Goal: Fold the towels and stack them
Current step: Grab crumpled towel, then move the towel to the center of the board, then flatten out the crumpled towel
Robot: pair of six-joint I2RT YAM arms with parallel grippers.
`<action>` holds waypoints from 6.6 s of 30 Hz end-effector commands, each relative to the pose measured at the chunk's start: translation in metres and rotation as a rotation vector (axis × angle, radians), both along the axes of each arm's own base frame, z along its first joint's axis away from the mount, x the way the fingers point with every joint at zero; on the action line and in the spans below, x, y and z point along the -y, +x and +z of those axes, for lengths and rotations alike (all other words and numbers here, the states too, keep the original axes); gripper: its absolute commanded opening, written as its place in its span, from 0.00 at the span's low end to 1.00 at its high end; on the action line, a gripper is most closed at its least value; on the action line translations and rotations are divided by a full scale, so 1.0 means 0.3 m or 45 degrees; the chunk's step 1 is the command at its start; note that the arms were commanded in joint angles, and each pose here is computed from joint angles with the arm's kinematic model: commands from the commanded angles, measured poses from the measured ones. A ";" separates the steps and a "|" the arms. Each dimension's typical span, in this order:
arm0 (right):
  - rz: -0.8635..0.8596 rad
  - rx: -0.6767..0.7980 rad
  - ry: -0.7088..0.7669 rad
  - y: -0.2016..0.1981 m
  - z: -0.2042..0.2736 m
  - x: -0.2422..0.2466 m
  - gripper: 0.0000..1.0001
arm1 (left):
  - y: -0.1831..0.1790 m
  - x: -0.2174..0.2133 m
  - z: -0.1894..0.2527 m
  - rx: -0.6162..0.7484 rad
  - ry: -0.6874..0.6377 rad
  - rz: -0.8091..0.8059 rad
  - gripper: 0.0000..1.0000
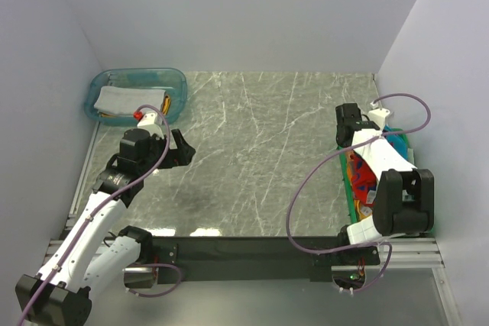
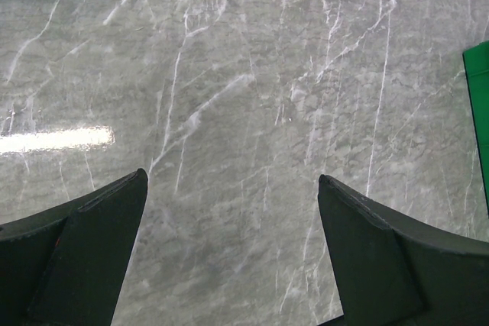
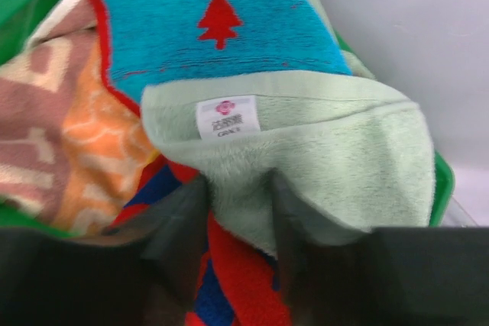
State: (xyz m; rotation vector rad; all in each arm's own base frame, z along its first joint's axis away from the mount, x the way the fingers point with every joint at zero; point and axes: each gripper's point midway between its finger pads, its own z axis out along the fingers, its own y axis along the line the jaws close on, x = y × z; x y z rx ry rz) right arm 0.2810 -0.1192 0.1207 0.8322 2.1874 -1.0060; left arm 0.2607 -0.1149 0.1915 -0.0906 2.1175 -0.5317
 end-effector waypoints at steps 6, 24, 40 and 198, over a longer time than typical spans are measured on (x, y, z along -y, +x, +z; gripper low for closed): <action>-0.141 0.144 -0.134 -0.042 0.146 0.055 0.15 | 0.005 -0.002 0.031 0.050 0.007 0.000 0.99; -0.035 0.935 -0.078 -0.009 0.829 0.016 0.00 | 0.011 -0.009 0.028 0.045 0.016 0.016 0.99; -0.370 0.714 0.235 -0.188 0.176 0.129 0.35 | 0.003 -0.002 0.033 0.054 0.005 -0.002 0.99; 1.599 0.113 0.820 0.432 -0.011 -1.263 0.61 | 0.601 0.246 -0.439 -0.564 0.238 0.410 0.50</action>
